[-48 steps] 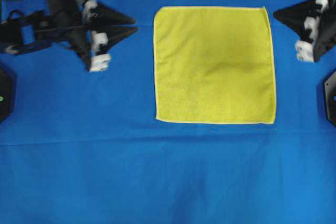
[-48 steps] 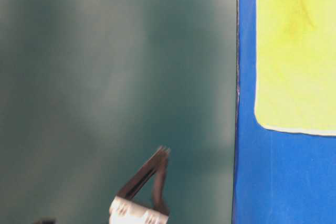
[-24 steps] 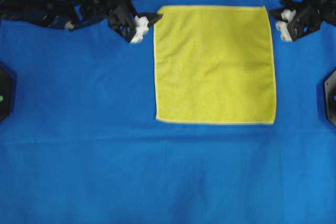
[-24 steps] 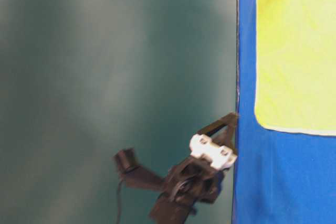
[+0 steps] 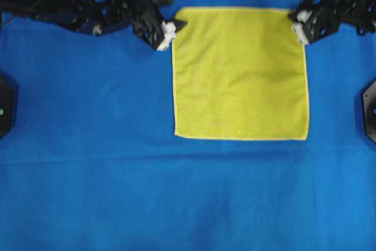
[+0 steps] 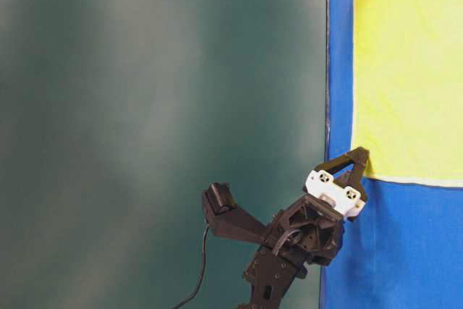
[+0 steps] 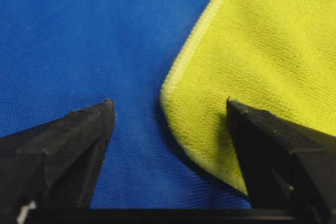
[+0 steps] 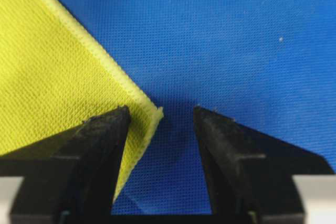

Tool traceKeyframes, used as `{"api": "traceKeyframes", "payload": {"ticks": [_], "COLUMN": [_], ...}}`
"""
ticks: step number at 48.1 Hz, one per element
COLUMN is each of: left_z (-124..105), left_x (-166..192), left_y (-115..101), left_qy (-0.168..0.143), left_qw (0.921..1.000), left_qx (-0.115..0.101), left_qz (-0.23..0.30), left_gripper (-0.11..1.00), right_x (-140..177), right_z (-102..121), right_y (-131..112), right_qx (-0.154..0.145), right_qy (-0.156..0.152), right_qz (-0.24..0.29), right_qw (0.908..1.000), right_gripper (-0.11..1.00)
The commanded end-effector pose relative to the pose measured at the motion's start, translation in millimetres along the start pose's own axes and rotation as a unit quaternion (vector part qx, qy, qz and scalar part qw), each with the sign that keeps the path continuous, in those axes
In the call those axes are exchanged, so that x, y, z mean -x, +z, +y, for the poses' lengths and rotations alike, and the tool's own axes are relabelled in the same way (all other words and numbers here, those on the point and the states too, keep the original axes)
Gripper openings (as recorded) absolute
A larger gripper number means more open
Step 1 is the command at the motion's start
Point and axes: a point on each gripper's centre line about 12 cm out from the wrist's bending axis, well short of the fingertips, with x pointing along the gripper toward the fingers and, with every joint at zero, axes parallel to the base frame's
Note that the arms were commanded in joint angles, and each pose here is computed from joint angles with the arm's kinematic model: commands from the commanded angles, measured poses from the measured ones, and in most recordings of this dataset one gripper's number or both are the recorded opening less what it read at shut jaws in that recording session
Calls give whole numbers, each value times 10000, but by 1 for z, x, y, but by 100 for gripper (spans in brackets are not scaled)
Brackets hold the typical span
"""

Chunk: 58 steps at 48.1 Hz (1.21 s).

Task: Fold the yellow towel.
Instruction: 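Move both grippers to the towel's top corners, left and right, then pinch the top-left and top-right towel corners with both grippers, then pull both held corners down toward the bottom edge, folding the towel in half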

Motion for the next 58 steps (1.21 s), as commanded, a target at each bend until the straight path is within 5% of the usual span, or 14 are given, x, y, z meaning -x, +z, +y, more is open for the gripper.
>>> {"api": "traceKeyframes", "payload": {"ticks": [1,10,15,22,37,49,58], "left_z": [3,-5,-9,-9,-12,-22,-50], "left_x": [1,0,0,1,22,27,37], "left_y": [11,7,6,8,50,44,41], "left_qy": [34,-51,-89,-91,-113,-217,-510], "left_qw": [9999,9998,9997,9997,9988,9984,9962], "left_qx": [25,-174,-207,-214,-419,-516,-706], "left_qz": [-132,71,118,95,-236,-82,-40], "left_gripper": [73,22,2,2,2,2,2], "right_x": [-1,2,3,5,35,44,52], "right_z": [-1,0,0,0,0,5,31], "right_y": [6,2,1,5,24,17,8], "right_qx": [42,78,68,40,36,63,281], "right_qy": [-2,11,16,13,2,66,424], "right_qz": [-99,-76,-76,-183,-582,-612,-554], "right_qw": [9999,9999,9999,9998,9983,9981,9972], "right_gripper": [53,4,1,1,1,1,1]}}
